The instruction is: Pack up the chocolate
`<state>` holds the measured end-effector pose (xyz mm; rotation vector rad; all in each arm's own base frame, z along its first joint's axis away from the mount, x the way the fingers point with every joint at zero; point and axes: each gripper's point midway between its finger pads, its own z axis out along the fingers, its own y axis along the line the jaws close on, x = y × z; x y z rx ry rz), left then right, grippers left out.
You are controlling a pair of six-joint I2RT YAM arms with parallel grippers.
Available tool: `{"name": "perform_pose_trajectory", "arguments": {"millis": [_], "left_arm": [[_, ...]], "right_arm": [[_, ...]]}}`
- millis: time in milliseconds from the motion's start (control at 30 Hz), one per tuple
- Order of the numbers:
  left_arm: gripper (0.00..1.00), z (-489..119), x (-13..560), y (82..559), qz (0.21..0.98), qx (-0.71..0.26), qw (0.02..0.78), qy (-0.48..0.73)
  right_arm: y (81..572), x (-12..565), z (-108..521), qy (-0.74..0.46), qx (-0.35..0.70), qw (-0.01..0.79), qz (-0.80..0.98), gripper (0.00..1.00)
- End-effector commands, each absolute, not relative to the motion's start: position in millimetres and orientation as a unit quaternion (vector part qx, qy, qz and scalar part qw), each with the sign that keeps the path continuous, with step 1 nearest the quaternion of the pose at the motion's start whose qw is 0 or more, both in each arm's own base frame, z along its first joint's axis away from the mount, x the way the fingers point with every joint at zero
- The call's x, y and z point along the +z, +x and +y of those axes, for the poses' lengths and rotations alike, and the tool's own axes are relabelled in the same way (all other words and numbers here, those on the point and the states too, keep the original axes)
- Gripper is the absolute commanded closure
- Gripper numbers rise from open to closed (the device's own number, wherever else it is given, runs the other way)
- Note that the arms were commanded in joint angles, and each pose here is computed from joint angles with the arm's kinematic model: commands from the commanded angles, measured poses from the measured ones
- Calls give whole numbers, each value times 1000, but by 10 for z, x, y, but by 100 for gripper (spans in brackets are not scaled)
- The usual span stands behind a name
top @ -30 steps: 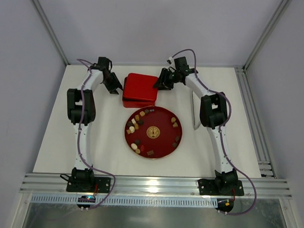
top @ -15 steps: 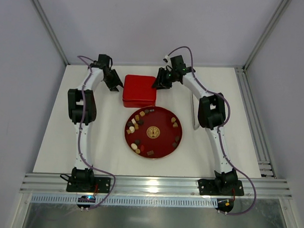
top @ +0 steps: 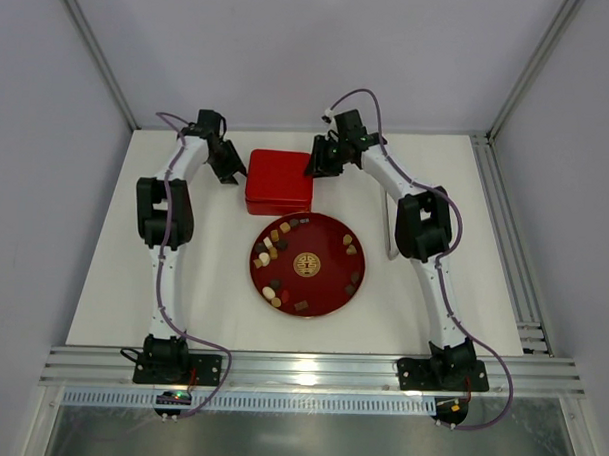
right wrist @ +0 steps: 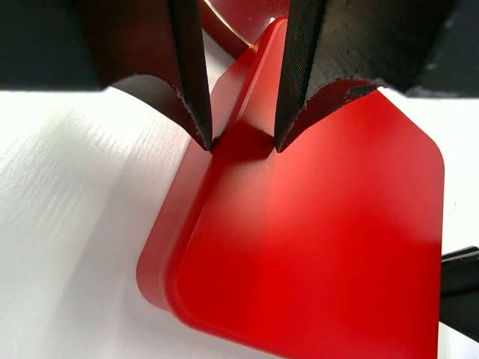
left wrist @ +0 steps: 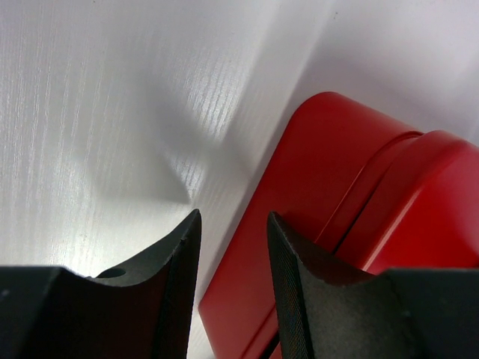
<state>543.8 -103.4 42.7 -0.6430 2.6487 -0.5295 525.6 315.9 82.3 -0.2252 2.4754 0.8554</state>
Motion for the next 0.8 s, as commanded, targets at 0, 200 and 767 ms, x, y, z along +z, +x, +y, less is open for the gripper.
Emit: {"name": "perform_pose_trajectory", "arguments": {"millis": [0, 200, 767], "left_arm": [[59, -1212, 469, 5386, 939, -203, 176, -217], [60, -1208, 426, 5358, 939, -199, 173, -219], [67, -1172, 368, 5259, 940, -191, 166, -229]], "right_arm": [[5132, 916, 3235, -109, 295, 265, 912, 60], [5078, 955, 3262, -123, 285, 272, 911, 59], [4883, 1094, 3340, -147, 274, 287, 906, 53]]}}
